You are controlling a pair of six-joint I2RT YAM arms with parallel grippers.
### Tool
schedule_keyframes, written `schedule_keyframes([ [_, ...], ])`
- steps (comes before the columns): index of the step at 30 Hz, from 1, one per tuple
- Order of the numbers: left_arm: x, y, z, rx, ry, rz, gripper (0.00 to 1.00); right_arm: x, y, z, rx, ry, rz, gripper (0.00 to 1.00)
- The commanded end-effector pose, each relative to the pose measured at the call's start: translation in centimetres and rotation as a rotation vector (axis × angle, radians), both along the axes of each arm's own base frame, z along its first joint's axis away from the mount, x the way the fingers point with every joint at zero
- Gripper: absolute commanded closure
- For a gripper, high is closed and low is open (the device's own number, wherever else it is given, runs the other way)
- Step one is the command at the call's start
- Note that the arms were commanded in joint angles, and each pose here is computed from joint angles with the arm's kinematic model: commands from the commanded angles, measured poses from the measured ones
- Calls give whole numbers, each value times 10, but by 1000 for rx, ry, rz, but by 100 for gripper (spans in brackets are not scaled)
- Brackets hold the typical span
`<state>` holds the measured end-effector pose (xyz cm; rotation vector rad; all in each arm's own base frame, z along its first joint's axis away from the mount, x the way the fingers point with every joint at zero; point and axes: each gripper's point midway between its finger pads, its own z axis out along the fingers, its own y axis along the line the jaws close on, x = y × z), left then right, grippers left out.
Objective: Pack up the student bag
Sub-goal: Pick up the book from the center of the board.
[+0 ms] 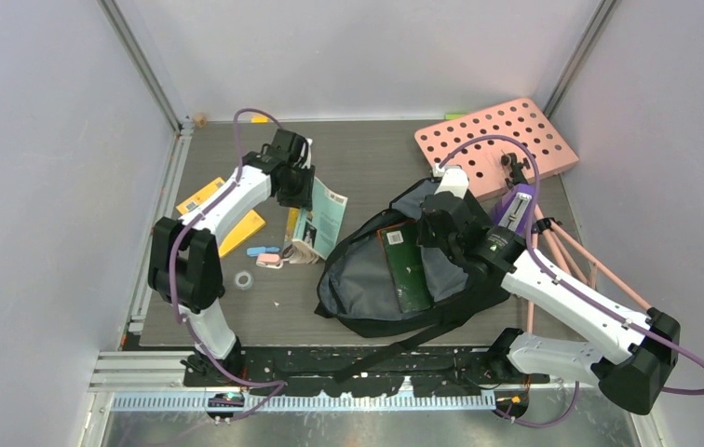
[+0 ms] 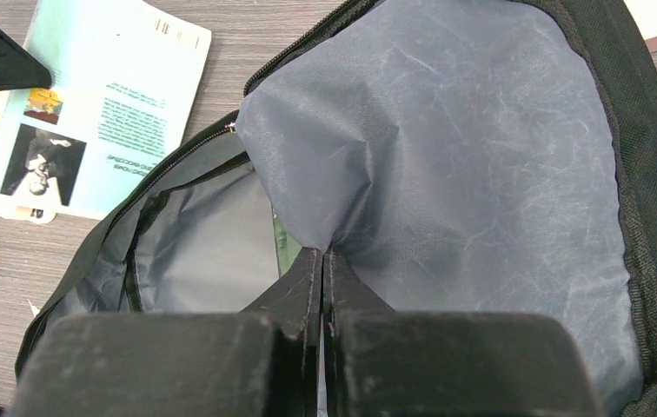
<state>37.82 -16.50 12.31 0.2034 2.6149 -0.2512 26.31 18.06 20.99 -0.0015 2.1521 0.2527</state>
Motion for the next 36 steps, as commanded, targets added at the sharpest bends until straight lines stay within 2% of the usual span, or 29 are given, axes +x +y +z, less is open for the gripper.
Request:
schedule_keyframes([
  [1,-3,3,1,-16,-18,25,64,7,10,44,152,-113,-14,100],
  [6,-12,1,-19,-31,27,40,51,7,9,43,153,-114,-16,100],
  [14,-20,-7,-40,-89,73,56,47,5,5,44,151,-120,-22,100],
  [16,-21,-9,-40,-103,71,61,52,5,5,44,152,-122,-24,100],
  [21,-21,-11,-29,-137,40,82,88,5,5,44,152,-123,-25,100],
  [23,-19,-11,-12,-159,-4,90,98,5,4,45,150,-125,-25,100],
  [31,-32,-17,93,-319,-233,56,100,8,1,53,141,-149,-33,100],
  [36,-79,-59,159,-575,-207,-153,100,12,1,54,120,-154,-39,100],
])
